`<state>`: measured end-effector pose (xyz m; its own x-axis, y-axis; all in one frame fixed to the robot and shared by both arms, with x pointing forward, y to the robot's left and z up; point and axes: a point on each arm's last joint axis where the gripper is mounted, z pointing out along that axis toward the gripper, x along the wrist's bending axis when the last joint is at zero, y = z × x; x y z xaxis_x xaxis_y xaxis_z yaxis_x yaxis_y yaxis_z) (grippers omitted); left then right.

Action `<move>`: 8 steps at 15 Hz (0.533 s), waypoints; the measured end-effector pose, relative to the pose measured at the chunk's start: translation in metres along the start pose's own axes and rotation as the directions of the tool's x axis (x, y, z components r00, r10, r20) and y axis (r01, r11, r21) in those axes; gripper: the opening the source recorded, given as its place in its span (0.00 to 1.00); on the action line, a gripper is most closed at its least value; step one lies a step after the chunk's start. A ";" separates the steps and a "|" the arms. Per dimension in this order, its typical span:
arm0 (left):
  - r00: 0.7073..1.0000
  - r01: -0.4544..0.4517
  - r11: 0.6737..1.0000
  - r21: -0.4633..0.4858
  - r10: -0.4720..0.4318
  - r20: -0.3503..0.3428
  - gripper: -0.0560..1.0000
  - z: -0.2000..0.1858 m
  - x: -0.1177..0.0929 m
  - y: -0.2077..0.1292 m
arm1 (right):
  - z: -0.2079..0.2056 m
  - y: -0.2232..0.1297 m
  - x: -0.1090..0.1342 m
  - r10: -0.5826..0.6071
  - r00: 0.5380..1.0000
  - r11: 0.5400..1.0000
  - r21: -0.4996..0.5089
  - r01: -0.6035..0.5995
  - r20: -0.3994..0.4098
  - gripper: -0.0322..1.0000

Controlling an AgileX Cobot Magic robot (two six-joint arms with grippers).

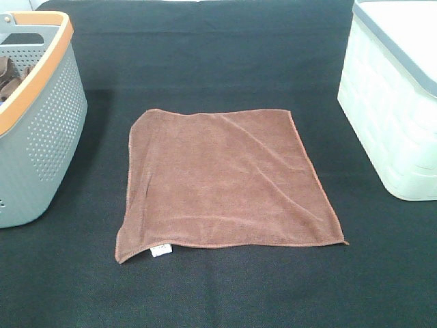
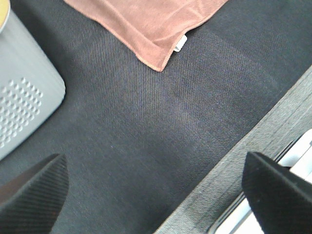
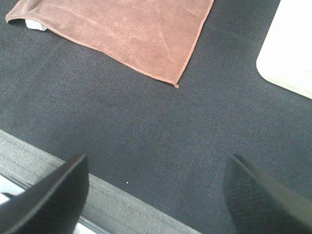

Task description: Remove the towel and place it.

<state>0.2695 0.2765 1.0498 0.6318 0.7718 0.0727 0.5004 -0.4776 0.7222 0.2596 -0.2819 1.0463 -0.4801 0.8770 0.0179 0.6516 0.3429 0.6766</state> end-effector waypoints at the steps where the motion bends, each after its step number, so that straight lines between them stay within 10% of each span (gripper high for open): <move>1: 1.000 -0.010 1.000 -0.003 0.010 0.008 0.92 0.000 -0.001 0.000 | 0.000 -0.001 0.000 -0.002 1.000 1.000 -0.008 0.002 0.002 0.73; 8: 1.000 -0.018 1.000 -0.011 0.018 0.019 0.91 0.000 -0.002 0.001 | 0.001 -0.002 0.000 -0.011 1.000 1.000 -0.015 0.011 0.007 0.73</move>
<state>0.2689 0.2746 1.0501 0.6520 0.7547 0.0729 0.4824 -0.4871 0.7281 0.2589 -0.2828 1.0439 -0.4829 0.8756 0.0056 0.6373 0.3471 0.6880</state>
